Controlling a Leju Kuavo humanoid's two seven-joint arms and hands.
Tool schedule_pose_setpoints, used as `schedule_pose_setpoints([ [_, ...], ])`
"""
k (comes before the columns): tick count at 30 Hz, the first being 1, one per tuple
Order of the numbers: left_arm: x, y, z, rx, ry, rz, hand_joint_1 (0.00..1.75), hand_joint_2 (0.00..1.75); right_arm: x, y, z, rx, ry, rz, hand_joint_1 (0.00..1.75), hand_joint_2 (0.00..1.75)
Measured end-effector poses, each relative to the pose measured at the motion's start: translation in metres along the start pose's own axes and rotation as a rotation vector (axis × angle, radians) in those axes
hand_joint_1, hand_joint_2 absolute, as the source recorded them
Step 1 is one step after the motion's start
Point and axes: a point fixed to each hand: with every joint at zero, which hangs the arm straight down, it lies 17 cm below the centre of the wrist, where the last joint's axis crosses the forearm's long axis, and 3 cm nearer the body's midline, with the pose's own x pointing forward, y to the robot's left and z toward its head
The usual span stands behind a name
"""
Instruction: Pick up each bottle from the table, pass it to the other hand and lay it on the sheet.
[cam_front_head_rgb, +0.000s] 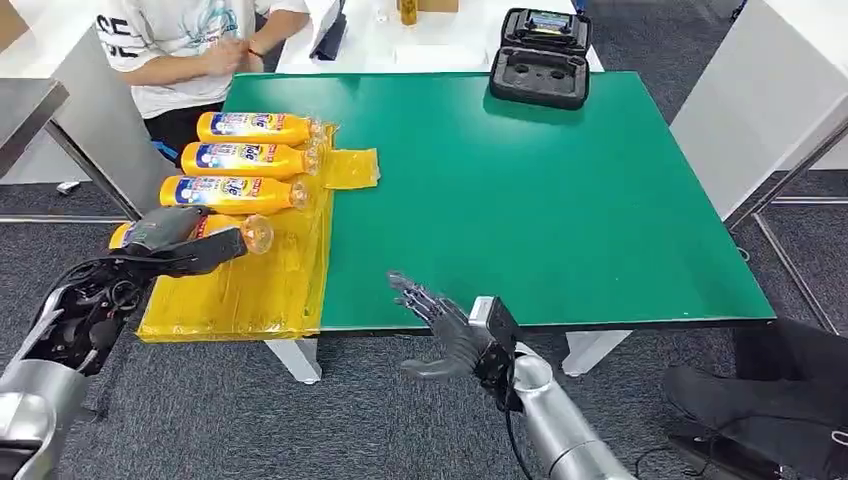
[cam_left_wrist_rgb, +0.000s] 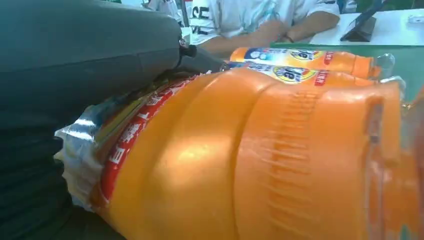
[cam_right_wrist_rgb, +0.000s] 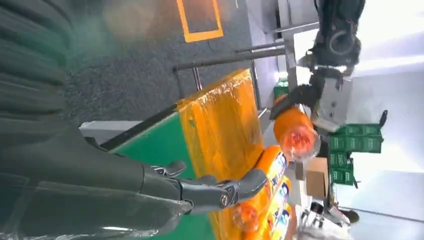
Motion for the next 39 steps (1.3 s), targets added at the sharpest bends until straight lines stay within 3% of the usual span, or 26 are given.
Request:
schedule_pose_setpoints([
  [13,0.049,-0.008,-0.026,-0.052,-0.006,0.027,1.75,1.75,-0.014,-0.001,0.003,-0.014,0.039,0.001,0.00,1.75],
  [27,0.030,-0.049,-0.013,-0.118,0.138,-0.040,1.71,1.75,-0.020,0.005,0.003,-0.001,0.055,-0.034,0.00,1.75],
  [39,0.023,-0.065,-0.005,-0.146,0.172,-0.063,1.75,1.75,-0.025,0.008,0.003,0.000,0.066,-0.050,0.00,1.75],
])
